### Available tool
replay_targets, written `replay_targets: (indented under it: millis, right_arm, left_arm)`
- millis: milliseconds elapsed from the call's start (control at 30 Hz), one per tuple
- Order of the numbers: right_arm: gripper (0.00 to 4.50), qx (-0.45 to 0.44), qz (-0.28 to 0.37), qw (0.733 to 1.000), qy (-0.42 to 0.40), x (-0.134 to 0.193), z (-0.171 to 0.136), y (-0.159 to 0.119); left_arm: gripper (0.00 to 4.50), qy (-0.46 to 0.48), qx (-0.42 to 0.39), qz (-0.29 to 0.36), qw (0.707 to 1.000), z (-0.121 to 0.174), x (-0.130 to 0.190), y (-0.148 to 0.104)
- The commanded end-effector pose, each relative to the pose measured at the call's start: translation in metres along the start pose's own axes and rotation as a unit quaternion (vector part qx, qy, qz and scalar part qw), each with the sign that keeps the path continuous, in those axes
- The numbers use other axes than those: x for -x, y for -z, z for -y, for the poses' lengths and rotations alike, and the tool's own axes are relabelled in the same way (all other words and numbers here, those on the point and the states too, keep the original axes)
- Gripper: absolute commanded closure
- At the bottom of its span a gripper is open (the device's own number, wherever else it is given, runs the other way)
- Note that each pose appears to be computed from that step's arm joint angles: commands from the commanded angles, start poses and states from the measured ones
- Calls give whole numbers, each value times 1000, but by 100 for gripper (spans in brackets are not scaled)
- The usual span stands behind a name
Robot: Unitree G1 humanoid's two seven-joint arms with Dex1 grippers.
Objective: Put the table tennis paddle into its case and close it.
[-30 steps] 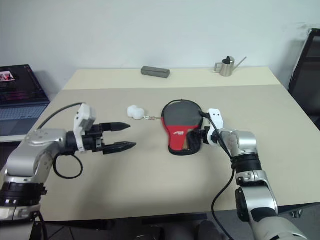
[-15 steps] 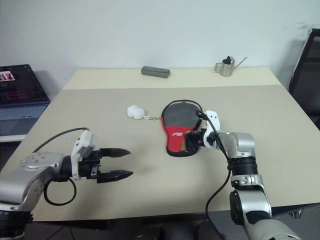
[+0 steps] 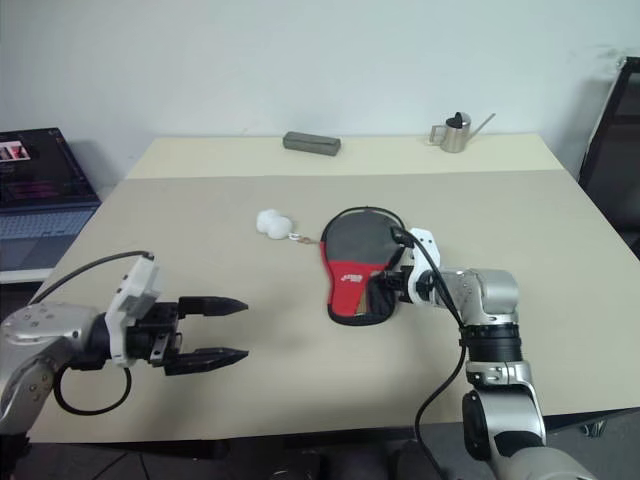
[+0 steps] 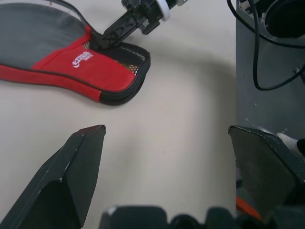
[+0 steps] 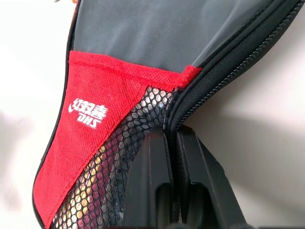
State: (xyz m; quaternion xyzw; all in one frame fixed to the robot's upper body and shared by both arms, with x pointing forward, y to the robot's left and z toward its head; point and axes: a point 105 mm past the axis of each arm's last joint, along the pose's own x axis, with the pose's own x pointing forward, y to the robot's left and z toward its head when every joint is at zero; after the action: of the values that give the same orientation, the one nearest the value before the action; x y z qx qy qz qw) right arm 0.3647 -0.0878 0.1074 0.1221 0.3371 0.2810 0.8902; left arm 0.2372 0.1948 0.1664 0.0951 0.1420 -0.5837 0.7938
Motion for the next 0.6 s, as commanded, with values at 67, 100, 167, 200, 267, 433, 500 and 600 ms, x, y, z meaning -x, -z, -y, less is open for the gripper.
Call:
replay_targets:
  millis: [67,100,167,200,267,433,500,600]
  right_arm:
    - [448,4,-32,999,-27,11,-12,18]
    - [448,4,-37,999,-29,14,-12,22]
    - [448,3,-51,998,-30,20,-14,32]
    - [448,3,-59,998,-32,23,-15,37]
    - [448,5,-68,997,-37,29,-17,48]
    - [448,13,-72,996,-52,38,-23,68]
    - [448,11,-71,996,-59,40,-27,74]
    - [448,5,-71,995,-69,42,-34,83]
  left_arm:
    - [0,1,-21,-4,1000,3,8,-13]
    - [0,4,-20,-8,1000,3,9,-12]
    - [0,10,-17,-12,1000,5,8,-12]
    - [0,14,-15,-15,1000,6,7,-12]
    - [0,25,-14,-20,999,8,6,-12]
    - [0,53,-15,-31,998,17,2,-9]
    - [0,57,-16,-33,998,18,1,-9]
    - [0,65,-15,-34,997,20,-1,-9]
